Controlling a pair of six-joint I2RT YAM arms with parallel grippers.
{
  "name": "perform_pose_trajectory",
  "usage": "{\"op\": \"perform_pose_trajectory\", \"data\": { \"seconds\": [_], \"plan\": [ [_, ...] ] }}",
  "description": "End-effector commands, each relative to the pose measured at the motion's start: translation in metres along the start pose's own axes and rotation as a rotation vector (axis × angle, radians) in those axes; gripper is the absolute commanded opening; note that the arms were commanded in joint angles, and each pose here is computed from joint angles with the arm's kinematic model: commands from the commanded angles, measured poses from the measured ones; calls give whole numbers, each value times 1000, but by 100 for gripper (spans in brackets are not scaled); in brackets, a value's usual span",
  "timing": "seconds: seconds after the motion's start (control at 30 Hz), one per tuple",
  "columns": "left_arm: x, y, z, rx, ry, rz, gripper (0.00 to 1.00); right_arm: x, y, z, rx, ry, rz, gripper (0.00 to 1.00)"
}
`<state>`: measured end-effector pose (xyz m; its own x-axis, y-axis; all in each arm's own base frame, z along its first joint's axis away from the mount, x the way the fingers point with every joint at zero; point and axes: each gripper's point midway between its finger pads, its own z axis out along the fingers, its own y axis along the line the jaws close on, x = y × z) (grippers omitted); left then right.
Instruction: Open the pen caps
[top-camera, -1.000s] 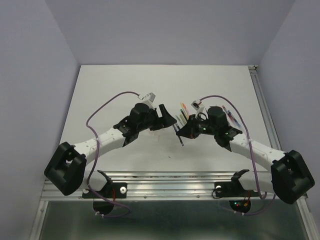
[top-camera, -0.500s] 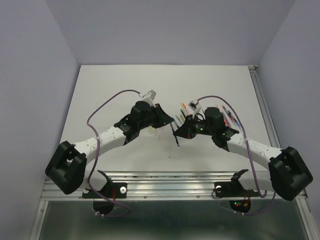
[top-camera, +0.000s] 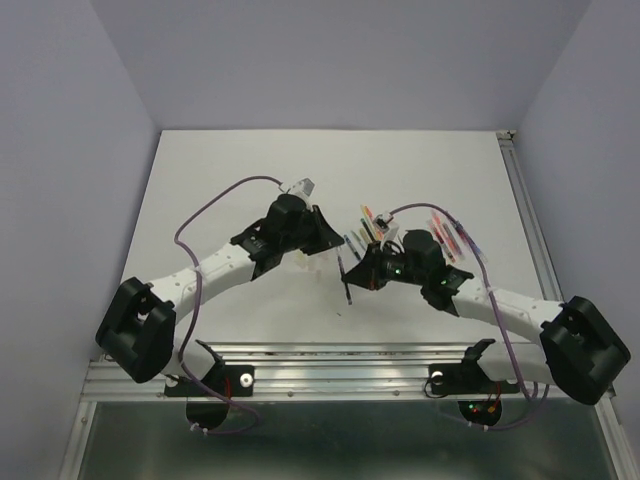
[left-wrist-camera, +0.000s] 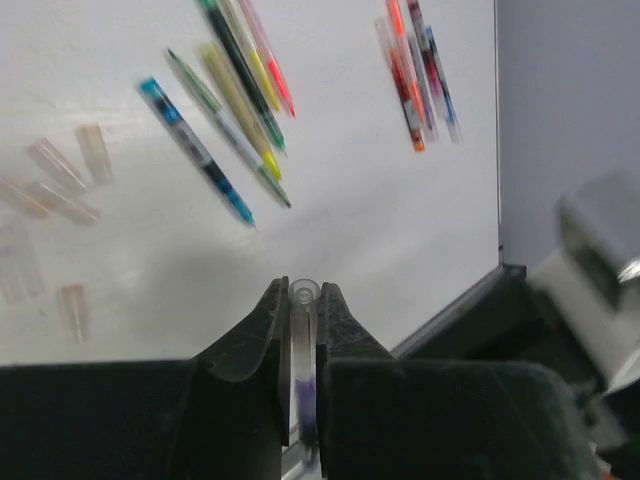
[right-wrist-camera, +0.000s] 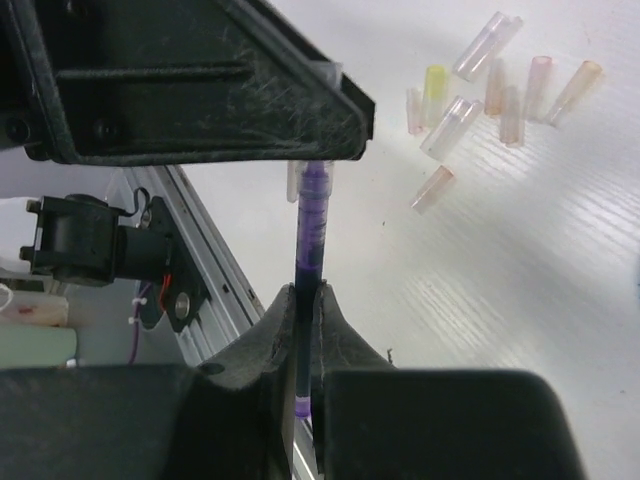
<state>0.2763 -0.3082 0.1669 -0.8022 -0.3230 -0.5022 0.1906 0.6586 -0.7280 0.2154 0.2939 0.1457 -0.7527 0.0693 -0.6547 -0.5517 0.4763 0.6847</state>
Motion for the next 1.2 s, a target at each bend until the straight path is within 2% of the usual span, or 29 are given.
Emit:
{"op": "perform_pose_trajectory", "data": {
  "seconds": [0.0, 0.1, 0.23, 0.43, 0.57, 0.6, 0.7, 0.87, 1.03, 1.13, 1.17],
  "plan": [
    [-122, -30, -12, -12, -347, 16, 0, 94, 52, -9, -178, 243, 63, 1],
    [-147, -34, -16, -41, -409, 18, 0, 112, 73, -13, -247, 259, 107, 1],
    [-160, -24, -22, -72, -443, 11, 0, 103, 78, -12, -246, 214, 84, 1],
    [-124, 23, -18, -190, -350, -10, 0, 78, 45, 6, 5, 173, 4, 1],
    [-81, 71, -22, -303, -265, -18, 0, 48, -7, 12, 244, 128, -35, 1],
    [-73, 76, -24, -310, -248, -16, 0, 34, -22, 14, 329, 83, -68, 1],
    [-51, 96, -31, -348, -211, -8, 0, 16, -48, 16, 492, 93, -161, 1],
    [-31, 120, -37, -397, -188, -20, 1, -8, -75, 28, 575, 99, -231, 1],
    [-6, 138, -28, -420, -105, -23, 1, -29, -107, 41, 684, 124, -292, 1],
    [1, 140, -21, -406, -80, -27, 3, -39, -114, 46, 700, 129, -312, 1],
    [3, 142, -20, -409, -74, -27, 7, -39, -121, 48, 709, 139, -306, 1]
  ]
}}
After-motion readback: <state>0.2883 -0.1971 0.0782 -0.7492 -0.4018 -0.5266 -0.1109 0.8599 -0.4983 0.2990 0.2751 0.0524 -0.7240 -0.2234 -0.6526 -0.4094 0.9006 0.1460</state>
